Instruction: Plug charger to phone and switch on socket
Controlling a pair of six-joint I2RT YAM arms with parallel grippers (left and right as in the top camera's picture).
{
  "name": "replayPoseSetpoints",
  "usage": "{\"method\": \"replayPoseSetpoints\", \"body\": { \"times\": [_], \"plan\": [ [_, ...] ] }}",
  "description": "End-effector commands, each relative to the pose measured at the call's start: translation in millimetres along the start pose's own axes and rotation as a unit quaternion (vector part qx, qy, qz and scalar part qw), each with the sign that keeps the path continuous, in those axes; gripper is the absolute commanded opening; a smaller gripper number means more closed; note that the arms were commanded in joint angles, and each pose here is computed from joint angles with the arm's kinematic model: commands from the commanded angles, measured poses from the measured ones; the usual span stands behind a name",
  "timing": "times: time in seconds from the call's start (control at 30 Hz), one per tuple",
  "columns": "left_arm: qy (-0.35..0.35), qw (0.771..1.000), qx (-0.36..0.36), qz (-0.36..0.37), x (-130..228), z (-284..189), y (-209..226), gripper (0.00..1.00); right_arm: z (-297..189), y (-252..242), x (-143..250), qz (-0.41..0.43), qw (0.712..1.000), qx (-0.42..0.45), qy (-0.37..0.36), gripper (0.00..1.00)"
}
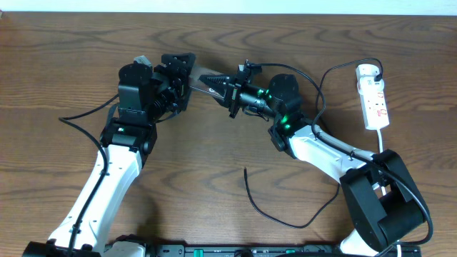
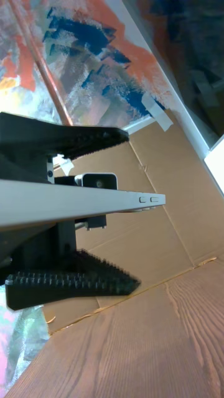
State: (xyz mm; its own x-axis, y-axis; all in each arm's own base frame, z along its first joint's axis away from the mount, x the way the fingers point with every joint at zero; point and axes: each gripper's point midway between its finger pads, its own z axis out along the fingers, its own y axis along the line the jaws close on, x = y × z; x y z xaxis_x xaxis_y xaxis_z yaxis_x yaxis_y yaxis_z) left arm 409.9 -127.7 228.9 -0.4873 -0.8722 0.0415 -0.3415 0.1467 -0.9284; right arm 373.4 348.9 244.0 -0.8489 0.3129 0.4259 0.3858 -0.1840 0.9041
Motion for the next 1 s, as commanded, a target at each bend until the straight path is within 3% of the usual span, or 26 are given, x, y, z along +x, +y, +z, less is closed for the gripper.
{"method": "replayPoseSetpoints", "body": {
  "times": [0.0,0.13,0.23,0.4,0.53,0.87,0.93,0.97],
  "plan": [
    [-0.004,1.0,-0.002,0.004,-1.8,2.1,3.1,0.73,2.8,9.9,9.2,-0.005,1.0,-0.01,0.013,0.01],
    [-0.004,1.0,-0.002,0.004,-1.8,2.1,3.1,0.54,2.8,9.7,9.6,-0.006,1.0,-0.009,0.014,0.01],
    [-0.004,1.0,-0.003,0.004,-1.8,2.2,3.2,0.51,2.8,9.7,9.6,-0.006,1.0,-0.009,0.014,0.01],
    [-0.004,1.0,-0.002,0.004,-1.8,2.1,3.1,0.39,3.1,9.3,10.3,-0.008,1.0,-0.009,0.015,0.01],
    [-0.004,1.0,-0.003,0.005,-1.8,2.1,3.2,0.22,4.0,8.5,11.9,-0.012,1.0,-0.008,0.017,0.02],
    [-0.003,1.0,-0.003,0.006,-1.5,2.2,3.4,0.19,4.0,8.3,12.0,-0.014,1.0,-0.008,0.017,0.01],
    [-0.004,1.0,-0.003,0.006,-1.8,2.1,3.3,0.08,4.0,8.3,12.1,-0.014,1.0,-0.008,0.017,0.01],
    [-0.004,1.0,-0.003,0.006,-1.8,2.1,3.3,0.08,4.0,8.3,12.1,-0.014,1.0,-0.008,0.017,0.01]
  ]
}}
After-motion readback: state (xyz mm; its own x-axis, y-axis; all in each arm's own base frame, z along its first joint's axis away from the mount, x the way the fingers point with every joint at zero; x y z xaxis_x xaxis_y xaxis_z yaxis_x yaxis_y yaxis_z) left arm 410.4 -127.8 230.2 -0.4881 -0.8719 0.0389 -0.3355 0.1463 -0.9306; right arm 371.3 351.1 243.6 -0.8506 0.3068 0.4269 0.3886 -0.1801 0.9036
